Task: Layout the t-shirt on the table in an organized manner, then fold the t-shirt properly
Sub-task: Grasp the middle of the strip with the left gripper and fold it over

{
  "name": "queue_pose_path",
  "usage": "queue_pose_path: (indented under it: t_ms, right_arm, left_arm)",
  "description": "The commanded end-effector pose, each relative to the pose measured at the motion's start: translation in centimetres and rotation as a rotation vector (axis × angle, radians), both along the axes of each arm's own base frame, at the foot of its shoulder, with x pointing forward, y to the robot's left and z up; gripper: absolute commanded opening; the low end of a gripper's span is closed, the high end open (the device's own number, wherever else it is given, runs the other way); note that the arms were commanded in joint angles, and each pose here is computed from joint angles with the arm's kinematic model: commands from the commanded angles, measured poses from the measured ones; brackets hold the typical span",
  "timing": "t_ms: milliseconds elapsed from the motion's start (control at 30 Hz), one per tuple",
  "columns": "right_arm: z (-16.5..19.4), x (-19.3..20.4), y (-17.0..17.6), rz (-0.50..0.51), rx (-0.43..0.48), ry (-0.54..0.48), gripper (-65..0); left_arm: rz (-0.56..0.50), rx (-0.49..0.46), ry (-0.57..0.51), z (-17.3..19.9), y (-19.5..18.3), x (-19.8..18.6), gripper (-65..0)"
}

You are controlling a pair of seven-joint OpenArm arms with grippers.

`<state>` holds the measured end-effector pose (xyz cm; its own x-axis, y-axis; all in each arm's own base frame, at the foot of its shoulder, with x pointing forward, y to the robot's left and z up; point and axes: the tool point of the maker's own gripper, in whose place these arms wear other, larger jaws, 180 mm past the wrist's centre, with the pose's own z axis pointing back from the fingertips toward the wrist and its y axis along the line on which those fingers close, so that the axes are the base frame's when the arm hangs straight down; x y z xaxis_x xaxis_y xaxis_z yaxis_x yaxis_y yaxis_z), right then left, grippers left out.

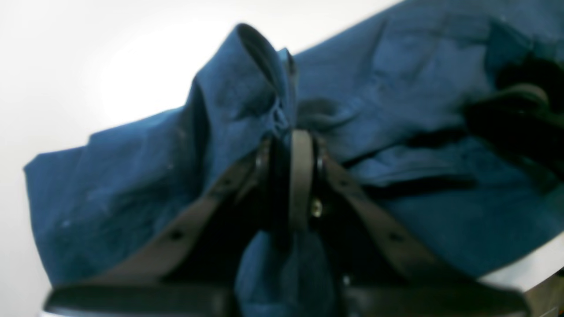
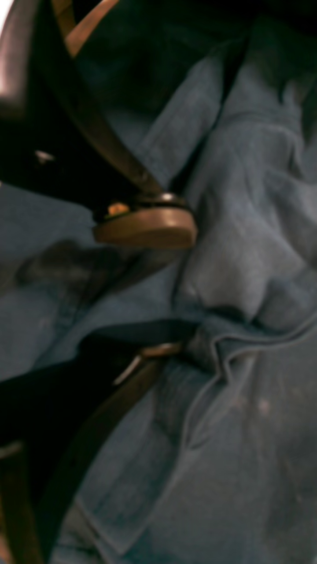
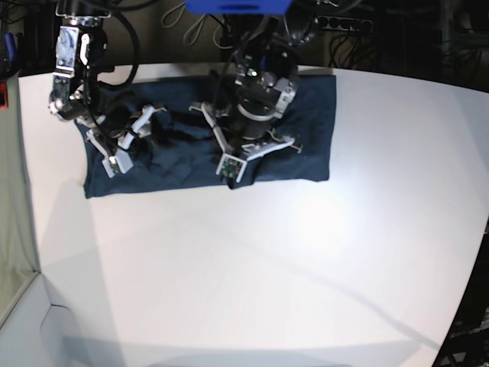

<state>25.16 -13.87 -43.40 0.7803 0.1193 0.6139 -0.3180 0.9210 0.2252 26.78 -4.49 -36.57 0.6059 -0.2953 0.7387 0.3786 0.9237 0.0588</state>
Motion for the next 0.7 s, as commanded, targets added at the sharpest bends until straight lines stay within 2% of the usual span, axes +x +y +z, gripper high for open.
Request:
queue_pose_path:
  t_ms: [0, 433, 667]
  right_arm:
    - [-1.8, -2.3, -0.7, 0.027, -0.069, 0.11, -36.9]
    - [-1.7, -1.9, -0.7, 0.027, -0.07, 0.104, -36.9]
    - [-1.7, -1.9, -0.7, 0.029, -0.069, 0.104, -36.9]
  left_arm:
    - [0.006, -0.033, -0.063, 1.8, -0.7, 1.2, -64.9]
    - [-0.017, 0.0, -0.039, 0.3, -1.1, 2.2, -64.8]
    - [-0.03, -0.116, -0.003, 0.9, -2.7, 2.4, -64.5]
